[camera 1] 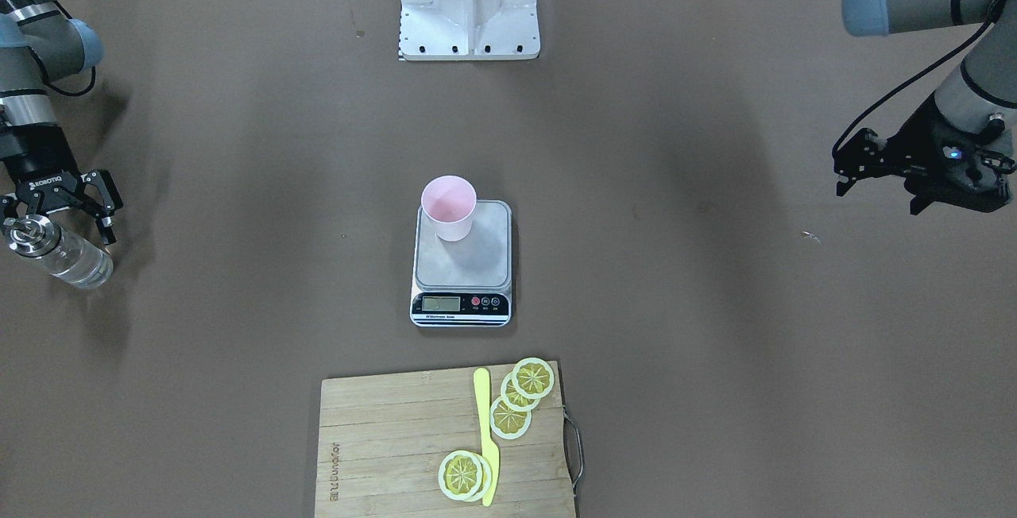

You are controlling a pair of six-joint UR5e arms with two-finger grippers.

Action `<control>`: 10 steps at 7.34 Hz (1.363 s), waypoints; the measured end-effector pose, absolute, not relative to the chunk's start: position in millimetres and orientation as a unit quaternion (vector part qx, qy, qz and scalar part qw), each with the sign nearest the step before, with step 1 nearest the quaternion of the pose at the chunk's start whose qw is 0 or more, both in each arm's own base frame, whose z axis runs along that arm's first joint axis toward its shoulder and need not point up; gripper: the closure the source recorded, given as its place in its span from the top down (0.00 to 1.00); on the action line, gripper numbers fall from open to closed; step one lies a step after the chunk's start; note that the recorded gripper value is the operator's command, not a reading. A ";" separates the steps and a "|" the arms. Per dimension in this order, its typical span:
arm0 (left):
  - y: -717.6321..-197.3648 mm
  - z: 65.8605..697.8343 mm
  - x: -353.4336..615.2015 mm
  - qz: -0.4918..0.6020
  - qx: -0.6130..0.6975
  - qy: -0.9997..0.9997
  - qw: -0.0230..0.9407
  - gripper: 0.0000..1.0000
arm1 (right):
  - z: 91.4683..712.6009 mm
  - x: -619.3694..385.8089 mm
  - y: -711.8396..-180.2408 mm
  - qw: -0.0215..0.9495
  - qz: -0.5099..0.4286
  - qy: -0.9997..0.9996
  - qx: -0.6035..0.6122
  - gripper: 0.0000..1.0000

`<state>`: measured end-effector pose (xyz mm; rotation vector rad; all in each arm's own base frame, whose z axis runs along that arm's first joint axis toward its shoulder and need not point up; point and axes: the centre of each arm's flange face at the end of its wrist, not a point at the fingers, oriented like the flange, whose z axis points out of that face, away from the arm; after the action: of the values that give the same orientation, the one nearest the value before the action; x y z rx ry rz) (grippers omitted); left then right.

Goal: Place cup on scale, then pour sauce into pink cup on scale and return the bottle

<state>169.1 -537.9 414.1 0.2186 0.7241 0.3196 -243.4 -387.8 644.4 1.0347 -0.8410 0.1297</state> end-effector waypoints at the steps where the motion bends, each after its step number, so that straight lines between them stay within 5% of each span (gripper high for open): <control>1: -538.2 415.0 168.8 0.155 0.106 0.352 0.917 0.97 | 644.7 -242.7 -388.2 0.784 0.058 -0.388 0.481 0.87; 10: -538.8 418.8 164.3 0.164 0.109 0.349 0.916 0.97 | 662.2 -223.5 -400.6 0.791 0.062 -0.370 0.483 0.83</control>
<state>164.3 -538.8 418.8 0.2247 0.7182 0.3366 -223.5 -400.6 662.2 1.0387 -0.7964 0.1332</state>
